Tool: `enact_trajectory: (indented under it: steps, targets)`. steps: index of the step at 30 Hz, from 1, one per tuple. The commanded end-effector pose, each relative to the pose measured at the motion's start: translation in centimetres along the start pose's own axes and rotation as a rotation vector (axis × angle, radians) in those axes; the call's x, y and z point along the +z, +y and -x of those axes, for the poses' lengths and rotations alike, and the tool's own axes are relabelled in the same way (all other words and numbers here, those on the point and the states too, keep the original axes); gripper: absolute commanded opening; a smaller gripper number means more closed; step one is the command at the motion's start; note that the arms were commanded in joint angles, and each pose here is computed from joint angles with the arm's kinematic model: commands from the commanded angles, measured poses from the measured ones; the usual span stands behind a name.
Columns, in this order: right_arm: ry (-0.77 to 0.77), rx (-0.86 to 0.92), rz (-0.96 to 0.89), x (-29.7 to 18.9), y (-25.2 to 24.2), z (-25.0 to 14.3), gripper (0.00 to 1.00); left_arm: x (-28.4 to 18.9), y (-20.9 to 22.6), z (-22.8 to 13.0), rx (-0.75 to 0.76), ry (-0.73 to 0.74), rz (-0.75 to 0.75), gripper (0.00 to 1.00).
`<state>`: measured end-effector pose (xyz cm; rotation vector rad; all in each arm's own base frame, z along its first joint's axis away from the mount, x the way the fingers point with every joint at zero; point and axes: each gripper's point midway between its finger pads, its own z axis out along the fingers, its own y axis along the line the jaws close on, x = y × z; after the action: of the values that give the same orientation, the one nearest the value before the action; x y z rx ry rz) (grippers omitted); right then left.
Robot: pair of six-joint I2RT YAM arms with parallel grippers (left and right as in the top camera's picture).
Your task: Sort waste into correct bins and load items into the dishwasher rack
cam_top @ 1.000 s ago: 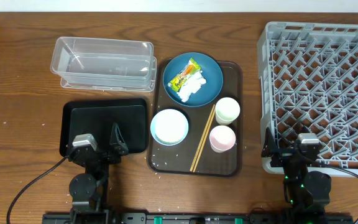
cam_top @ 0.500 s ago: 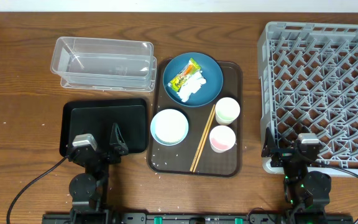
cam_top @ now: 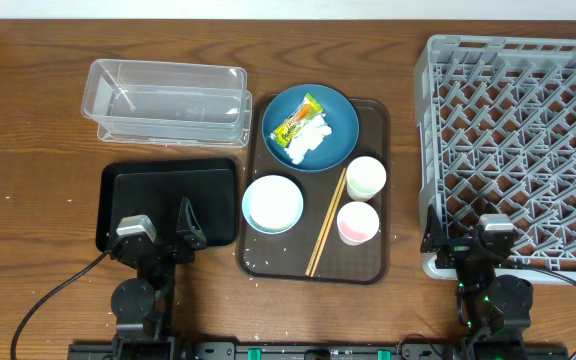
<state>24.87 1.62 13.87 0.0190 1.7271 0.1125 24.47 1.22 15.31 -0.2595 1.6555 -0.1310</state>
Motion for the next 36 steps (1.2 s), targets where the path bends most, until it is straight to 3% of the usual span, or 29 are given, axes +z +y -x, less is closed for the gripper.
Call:
enact_trajectory:
  steps: [1, 9, 10, 11, 12, 14, 17, 19, 20, 36]
  targets:
    - [0.006, -0.007, 0.002, 0.0, 0.1, -0.2, 0.99, 0.0, 1.0, -1.4, 0.017, 0.042, 0.044, 0.98]
    - [0.006, -0.007, 0.003, 0.0, 0.1, -0.2, 0.99, 0.0, 1.0, -1.4, 0.017, 0.042, 0.044, 0.98]
    - [0.006, -0.007, 0.009, 0.0, 0.2, -0.2, 0.94, 0.0, 1.0, -1.4, 0.017, 0.042, 0.044, 0.98]
    - [0.008, -0.007, 0.020, 0.0, 0.4, -0.2, 0.72, 0.0, 1.0, -1.4, 0.017, 0.042, 0.044, 0.98]
    - [0.008, -0.007, 0.036, 0.0, 0.7, -0.2, 0.55, 0.0, 1.0, -1.4, 0.017, 0.042, 0.044, 0.98]
    - [0.008, -0.007, 0.065, 0.0, 1.2, -0.2, 0.45, 0.0, 1.0, -1.4, 0.017, 0.042, 0.044, 0.98]
    - [0.007, -0.007, 0.086, -0.1, 1.5, -0.1, 0.50, 0.0, 1.0, -1.4, 0.016, 0.042, 0.044, 0.98]
    - [0.007, -0.007, 0.085, -0.1, 1.5, -0.2, 0.88, 0.0, 1.2, -1.4, 0.017, 0.038, 0.056, 0.98]
    - [0.007, -0.007, 0.085, -0.1, 1.5, -0.2, 0.99, 0.0, 1.2, -1.4, 0.017, 0.039, 0.054, 0.98]
    - [0.005, -0.007, 0.139, -0.2, 2.4, -0.1, 0.99, 0.0, 1.1, -1.4, 0.017, 0.040, 0.054, 0.98]
